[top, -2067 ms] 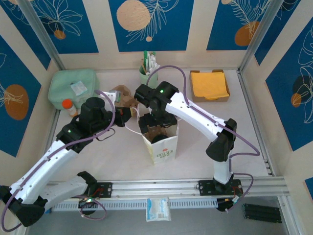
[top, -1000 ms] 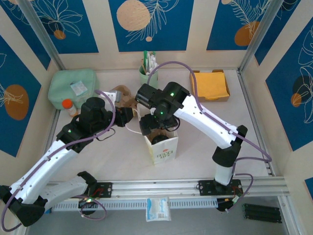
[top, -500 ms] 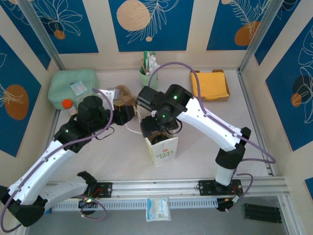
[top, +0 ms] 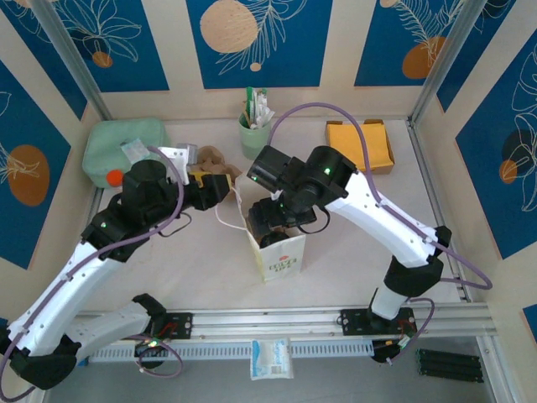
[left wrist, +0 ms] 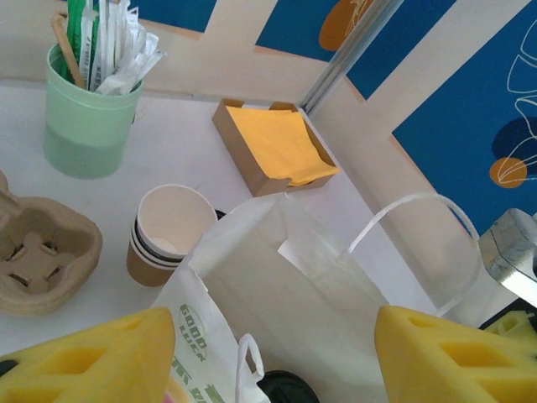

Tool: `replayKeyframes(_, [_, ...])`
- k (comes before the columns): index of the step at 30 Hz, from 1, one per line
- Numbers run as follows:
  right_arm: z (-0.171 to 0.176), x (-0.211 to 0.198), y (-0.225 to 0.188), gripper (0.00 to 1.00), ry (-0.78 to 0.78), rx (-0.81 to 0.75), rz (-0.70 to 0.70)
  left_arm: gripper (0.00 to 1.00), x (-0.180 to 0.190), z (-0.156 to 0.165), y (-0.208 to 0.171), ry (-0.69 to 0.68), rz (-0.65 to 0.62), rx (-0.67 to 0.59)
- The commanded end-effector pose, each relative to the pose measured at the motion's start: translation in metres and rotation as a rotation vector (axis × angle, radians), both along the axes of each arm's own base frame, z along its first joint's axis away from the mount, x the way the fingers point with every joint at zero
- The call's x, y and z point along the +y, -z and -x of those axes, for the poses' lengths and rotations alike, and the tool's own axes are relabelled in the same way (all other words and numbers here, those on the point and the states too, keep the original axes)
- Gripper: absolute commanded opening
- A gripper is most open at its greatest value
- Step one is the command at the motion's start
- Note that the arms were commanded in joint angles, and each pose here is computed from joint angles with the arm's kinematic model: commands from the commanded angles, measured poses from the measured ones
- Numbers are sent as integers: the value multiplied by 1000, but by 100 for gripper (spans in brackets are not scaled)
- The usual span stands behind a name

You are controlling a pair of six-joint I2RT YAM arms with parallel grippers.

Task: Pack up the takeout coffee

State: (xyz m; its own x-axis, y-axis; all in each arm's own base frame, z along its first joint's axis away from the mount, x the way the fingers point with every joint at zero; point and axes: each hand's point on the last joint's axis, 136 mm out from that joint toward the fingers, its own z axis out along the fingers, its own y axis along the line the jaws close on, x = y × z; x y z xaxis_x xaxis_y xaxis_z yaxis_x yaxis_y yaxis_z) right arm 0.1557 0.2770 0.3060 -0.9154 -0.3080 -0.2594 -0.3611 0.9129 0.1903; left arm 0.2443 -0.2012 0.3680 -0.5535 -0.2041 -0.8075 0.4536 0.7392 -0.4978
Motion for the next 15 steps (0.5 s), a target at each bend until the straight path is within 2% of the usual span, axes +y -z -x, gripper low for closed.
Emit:
replayKeyframes(1, [7, -8, -11, 80, 4, -8, -27, 67, 8, 0, -18, -24, -13, -46])
replayKeyframes(6, [5, -2, -25, 80, -11, -33, -98, 78, 10, -2, -26, -36, -25, -58])
replayKeyframes(9, [4, 2, -34, 80, -21, -48, -147, 87, 13, -4, -30, -48, -37, -64])
replayKeyframes(11, [2, 3, -40, 80, -26, -59, -182, 97, 14, -5, -32, -56, -46, -68])
replayKeyframes(15, [-2, 3, -53, 80, -30, -78, -249, 99, 16, -8, -37, -72, -59, -77])
